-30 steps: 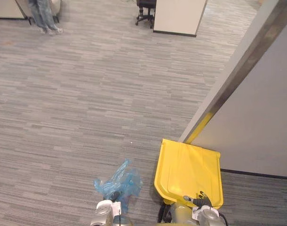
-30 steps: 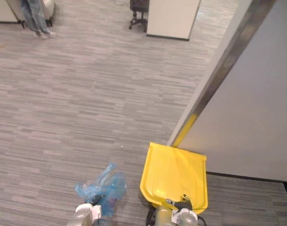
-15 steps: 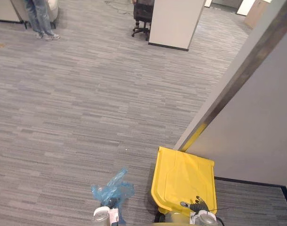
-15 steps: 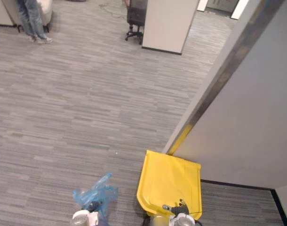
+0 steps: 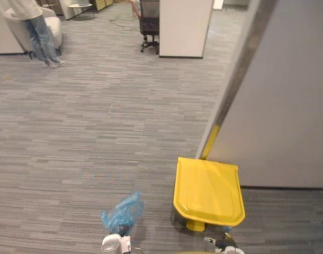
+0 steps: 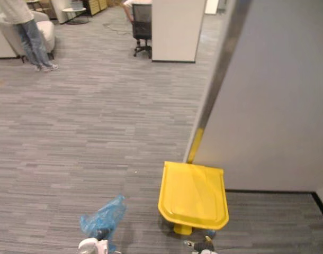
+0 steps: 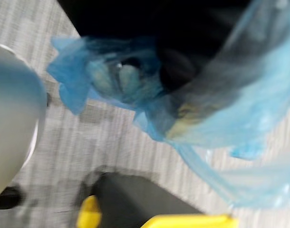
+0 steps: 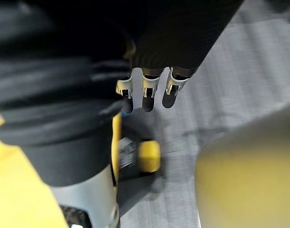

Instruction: Gather rubbish on tea table into small bin, then transfer packed bag to large trash can.

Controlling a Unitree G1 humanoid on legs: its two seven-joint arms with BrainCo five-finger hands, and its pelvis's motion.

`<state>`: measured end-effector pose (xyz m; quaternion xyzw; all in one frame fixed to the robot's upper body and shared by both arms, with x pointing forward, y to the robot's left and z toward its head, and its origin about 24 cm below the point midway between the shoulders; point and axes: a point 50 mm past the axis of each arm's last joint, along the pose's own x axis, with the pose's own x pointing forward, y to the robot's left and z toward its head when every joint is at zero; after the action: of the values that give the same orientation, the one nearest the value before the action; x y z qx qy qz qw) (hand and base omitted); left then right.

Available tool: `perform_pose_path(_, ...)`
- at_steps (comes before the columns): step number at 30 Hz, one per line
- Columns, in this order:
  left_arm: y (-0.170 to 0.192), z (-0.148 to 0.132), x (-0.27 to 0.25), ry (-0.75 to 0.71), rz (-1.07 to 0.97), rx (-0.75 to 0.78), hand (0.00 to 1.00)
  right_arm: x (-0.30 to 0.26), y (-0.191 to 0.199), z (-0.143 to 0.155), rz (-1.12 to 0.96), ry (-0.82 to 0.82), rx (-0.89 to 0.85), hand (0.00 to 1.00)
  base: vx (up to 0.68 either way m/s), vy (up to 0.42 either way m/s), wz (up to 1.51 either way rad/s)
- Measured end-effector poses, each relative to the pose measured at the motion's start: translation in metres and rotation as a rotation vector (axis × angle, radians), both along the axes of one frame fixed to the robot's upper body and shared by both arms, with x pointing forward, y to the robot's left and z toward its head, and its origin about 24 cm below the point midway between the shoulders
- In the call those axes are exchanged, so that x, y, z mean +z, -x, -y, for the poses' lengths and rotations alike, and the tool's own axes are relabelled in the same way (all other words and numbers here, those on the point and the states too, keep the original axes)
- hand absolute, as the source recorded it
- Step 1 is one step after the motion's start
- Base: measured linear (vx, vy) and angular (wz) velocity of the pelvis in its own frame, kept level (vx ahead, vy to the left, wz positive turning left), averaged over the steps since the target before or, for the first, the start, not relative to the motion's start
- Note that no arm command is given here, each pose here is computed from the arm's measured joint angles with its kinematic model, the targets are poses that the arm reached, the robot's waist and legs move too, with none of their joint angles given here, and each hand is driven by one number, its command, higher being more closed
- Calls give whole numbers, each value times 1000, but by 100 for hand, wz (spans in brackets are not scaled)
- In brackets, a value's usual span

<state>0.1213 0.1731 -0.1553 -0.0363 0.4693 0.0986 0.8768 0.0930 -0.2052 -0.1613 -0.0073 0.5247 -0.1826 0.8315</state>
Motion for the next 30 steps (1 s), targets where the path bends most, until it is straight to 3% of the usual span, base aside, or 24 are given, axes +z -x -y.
perform_pose_path(15, 7, -12, 0, -22, -10, 20, 100, 1, -8, -5, 11, 4, 36, 0, -114, 30, -4)
perform_pose_path(24, -16, -5, 7, -14, 57, -19, 100, 8, -29, -9, 81, 5, 43, 0, 26, 64, -25)
perform_pose_path(30, 0, -11, 4, -13, 30, 38, 100, 6, -20, -12, 68, -4, 25, 0, 86, -35, -18)
